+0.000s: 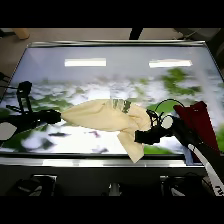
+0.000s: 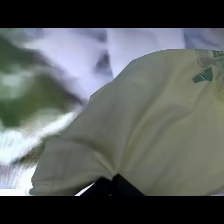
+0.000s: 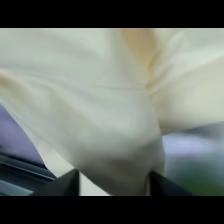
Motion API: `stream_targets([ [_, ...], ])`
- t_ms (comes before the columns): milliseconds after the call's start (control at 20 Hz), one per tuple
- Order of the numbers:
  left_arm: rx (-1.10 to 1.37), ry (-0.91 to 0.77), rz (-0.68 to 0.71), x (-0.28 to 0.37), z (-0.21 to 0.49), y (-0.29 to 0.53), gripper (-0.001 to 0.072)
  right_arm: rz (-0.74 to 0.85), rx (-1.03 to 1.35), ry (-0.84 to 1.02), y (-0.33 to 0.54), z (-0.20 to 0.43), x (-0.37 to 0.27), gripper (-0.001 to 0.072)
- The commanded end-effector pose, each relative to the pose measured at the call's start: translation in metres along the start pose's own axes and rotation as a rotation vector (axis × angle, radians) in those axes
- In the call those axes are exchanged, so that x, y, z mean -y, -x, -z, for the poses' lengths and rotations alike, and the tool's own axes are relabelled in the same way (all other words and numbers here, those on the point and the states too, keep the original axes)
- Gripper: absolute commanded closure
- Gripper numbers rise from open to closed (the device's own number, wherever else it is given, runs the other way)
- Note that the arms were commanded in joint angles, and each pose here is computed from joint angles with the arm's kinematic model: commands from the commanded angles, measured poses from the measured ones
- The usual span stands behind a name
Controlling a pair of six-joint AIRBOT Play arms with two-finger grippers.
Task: Fold the shirts.
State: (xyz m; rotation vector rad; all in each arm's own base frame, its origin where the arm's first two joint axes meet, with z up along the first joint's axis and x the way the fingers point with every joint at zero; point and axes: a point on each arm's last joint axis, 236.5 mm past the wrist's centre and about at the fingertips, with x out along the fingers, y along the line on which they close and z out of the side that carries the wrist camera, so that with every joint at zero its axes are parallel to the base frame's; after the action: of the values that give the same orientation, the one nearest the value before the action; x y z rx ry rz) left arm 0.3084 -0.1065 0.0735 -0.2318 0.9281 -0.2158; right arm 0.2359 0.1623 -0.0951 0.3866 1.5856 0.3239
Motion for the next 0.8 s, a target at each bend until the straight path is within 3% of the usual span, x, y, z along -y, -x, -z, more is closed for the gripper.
stream_targets([
  [0,0.030,-0.004,0.013,0.004,-0.004,0.011,0.0677,-0.031,0.094,-0.042,0.002,-0.022,-0.007,0.0691],
  [100,0.077,-0.049,0.025,0.010,-0.019,0.024,0.0677,-0.040,0.113,0.112,0.035,-0.032,-0.029,0.0693],
  [200,0.194,-0.182,0.050,0.029,-0.057,0.066,0.0678,0.046,0.284,0.288,0.117,-0.064,-0.052,0.0695],
  [350,0.521,-0.292,0.105,0.072,-0.135,0.195,0.0678,0.154,0.957,0.470,0.366,-0.089,-0.120,0.0693],
  [450,0.811,-0.322,0.153,0.099,-0.172,0.313,0.0678,0.117,1.468,0.557,0.535,-0.026,-0.163,0.0692],
  [550,1.065,-0.291,0.222,0.115,-0.189,0.403,0.0678,-0.006,1.823,0.594,0.638,0.065,-0.185,0.0691],
  [650,1.153,-0.179,0.344,0.124,-0.193,0.435,0.0678,-0.094,1.897,0.562,0.659,0.106,-0.183,0.0691],
  [750,1.081,-0.193,0.317,0.122,-0.190,0.416,0.0678,-0.086,1.859,0.552,0.651,0.107,-0.179,0.0691],
])
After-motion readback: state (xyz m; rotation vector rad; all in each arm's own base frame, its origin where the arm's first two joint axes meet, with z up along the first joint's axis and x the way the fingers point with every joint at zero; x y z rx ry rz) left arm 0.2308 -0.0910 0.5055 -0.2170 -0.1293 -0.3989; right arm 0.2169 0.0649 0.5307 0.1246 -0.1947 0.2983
